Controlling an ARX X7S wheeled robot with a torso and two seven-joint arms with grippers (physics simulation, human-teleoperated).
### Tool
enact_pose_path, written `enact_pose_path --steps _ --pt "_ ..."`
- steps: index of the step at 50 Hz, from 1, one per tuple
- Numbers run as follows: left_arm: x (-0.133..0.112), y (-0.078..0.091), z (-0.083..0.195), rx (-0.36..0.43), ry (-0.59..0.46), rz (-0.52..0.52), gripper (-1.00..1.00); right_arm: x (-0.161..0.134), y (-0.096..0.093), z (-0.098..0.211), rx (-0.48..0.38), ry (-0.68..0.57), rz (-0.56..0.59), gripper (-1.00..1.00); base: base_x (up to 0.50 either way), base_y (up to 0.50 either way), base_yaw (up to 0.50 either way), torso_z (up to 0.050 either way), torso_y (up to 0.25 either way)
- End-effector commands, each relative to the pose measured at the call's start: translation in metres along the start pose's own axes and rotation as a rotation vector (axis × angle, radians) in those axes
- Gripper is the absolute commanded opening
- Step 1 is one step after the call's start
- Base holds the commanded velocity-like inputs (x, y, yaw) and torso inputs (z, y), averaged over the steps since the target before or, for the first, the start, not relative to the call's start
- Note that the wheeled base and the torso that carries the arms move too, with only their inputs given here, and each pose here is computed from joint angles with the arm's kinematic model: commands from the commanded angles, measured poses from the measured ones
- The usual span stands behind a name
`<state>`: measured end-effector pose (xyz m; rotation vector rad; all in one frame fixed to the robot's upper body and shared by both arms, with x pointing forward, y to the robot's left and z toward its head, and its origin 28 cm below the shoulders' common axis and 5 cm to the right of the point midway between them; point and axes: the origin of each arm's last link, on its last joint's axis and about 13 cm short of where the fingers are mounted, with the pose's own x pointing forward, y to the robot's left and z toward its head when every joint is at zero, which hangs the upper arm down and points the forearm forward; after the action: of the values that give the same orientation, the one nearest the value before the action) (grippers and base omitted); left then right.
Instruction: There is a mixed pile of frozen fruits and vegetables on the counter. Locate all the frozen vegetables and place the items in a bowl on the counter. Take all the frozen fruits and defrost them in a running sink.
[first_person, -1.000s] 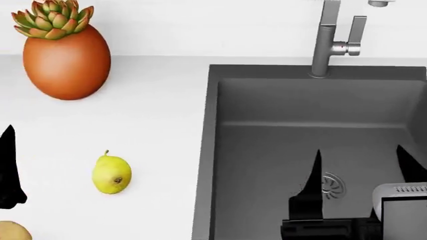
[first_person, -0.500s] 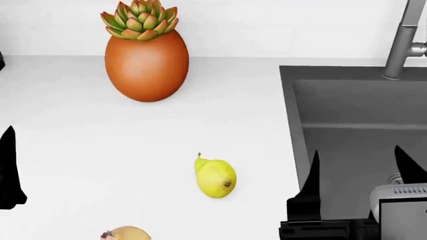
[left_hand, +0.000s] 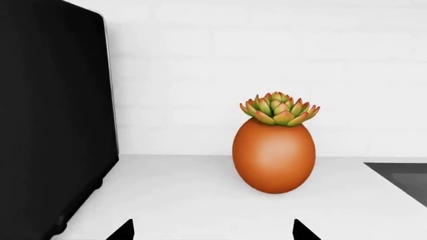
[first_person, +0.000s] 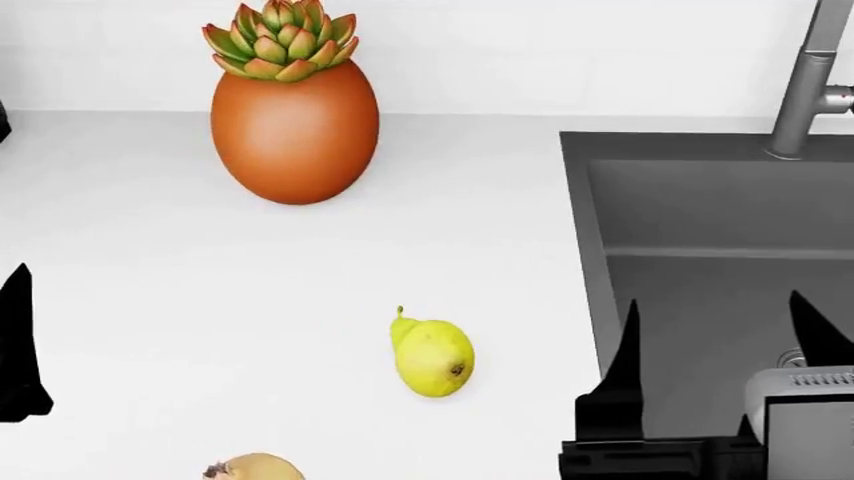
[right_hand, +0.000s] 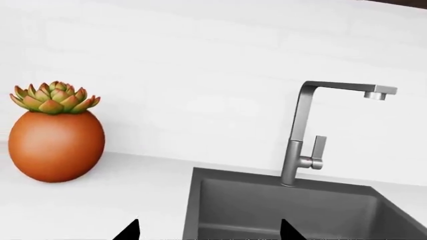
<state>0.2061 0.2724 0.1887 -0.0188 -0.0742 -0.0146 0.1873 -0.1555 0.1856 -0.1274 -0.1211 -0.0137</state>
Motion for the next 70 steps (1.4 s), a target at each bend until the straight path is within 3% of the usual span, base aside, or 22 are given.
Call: enact_pose_path --steps 1,14,19,21,27,29,36,44,59,70 --pt "0.002 -0.002 0.002 -0.007 0.004 0.001 1.00 0.001 0.002 -0.001 0.004 0.012 0.013 1.00 0.00 0.00 0.00 0.000 0.000" --pt "0.000 -0.001 0.003 0.004 0.001 -0.002 1.00 0.029 0.016 0.004 0.045 0.103 0.119 1.00 0.00 0.00 0.00 0.000 0.000" --pt "-0.001 -0.002 0.003 0.012 0.001 -0.007 1.00 0.045 0.025 -0.001 0.070 0.167 0.235 1.00 0.00 0.00 0.00 0.000 0.000" --pt "-0.003 0.000 0.003 0.014 0.001 -0.006 1.00 0.056 0.027 0.000 0.034 0.146 0.237 1.00 0.00 0.00 0.00 0.000 0.000" --pt "-0.006 0.000 0.003 0.020 0.008 -0.017 1.00 0.066 0.043 -0.001 0.047 0.193 0.416 1.00 0.00 0.00 0.00 0.000 0.000" --pt "-0.005 0.000 0.003 0.020 0.013 -0.015 1.00 0.068 0.048 -0.005 0.014 0.201 0.449 1.00 0.00 0.00 0.00 0.000 0.000" --pt "-0.004 0.001 0.001 0.026 0.022 -0.018 1.00 0.077 0.052 -0.010 0.059 0.220 0.457 1.00 0.00 0.00 0.00 0.000 0.000" --pt "-0.005 0.001 0.002 0.032 0.026 -0.018 1.00 0.081 0.053 -0.013 0.111 0.322 0.417 1.00 0.00 0.00 0.00 0.000 0.000" --pt "-0.007 0.003 0.002 0.041 0.022 -0.017 1.00 0.094 0.065 -0.032 0.084 0.411 0.498 1.00 0.00 0.00 0.00 0.000 0.000" --pt "-0.008 0.003 0.001 0.047 0.022 -0.019 1.00 0.101 0.064 -0.046 0.099 0.453 0.466 1.00 0.00 0.00 0.00 0.000 0.000"
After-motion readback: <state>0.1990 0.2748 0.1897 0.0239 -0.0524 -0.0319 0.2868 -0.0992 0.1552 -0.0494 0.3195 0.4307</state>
